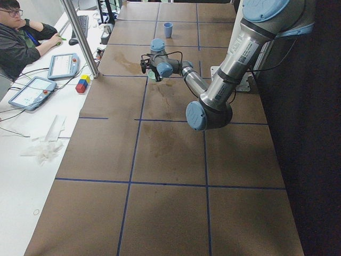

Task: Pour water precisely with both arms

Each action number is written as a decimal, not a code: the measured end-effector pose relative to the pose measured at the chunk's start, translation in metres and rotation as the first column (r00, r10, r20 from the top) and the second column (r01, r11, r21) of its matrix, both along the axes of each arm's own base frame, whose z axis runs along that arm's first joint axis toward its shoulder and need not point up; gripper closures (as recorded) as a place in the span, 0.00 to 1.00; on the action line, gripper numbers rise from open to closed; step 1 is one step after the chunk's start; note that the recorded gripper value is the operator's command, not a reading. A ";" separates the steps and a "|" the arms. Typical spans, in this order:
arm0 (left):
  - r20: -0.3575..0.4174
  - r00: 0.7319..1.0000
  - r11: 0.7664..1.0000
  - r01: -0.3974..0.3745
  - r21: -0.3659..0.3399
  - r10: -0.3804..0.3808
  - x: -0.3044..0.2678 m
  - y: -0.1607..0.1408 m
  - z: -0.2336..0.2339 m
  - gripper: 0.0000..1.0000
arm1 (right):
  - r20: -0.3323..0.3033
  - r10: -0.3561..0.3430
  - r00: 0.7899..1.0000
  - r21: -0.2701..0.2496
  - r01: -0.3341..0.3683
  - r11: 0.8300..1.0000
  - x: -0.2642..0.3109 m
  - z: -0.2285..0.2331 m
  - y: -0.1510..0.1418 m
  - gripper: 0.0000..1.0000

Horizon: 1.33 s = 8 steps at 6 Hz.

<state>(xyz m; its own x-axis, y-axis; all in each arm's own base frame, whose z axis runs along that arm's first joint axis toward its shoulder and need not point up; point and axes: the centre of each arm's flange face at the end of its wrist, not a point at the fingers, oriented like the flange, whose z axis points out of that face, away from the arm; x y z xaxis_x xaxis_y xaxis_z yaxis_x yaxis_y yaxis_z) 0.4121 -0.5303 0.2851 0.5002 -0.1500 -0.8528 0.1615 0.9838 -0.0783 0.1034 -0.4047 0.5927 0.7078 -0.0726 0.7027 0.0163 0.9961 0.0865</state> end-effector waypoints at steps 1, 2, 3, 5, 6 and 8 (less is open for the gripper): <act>0.019 1.000 0.999 -0.024 0.033 0.023 -0.042 -0.015 0.031 1.00 | 0.000 0.001 1.000 -0.003 -0.001 1.000 0.000 0.001 0.000 0.00; 0.036 0.998 0.997 -0.051 0.063 0.048 -0.083 -0.024 0.067 1.00 | 0.000 0.000 1.000 -0.007 0.000 1.000 -0.001 0.002 0.000 0.00; 0.042 0.996 0.993 -0.077 0.088 0.074 -0.122 -0.025 0.107 1.00 | -0.001 -0.001 1.000 -0.007 0.001 1.000 -0.001 0.003 0.000 0.00; 0.020 0.993 0.986 -0.121 0.111 0.119 -0.201 -0.012 0.184 1.00 | -0.003 -0.002 1.000 -0.008 0.002 1.000 -0.001 0.004 0.000 0.00; 0.018 0.991 0.984 -0.132 0.123 0.131 -0.241 -0.004 0.216 1.00 | -0.003 -0.002 1.000 -0.008 0.002 1.000 -0.001 0.004 0.000 0.00; 0.048 0.986 0.975 -0.168 0.145 0.163 -0.293 0.015 0.282 1.00 | -0.003 -0.002 1.000 -0.009 0.002 1.000 -0.001 0.005 0.000 0.00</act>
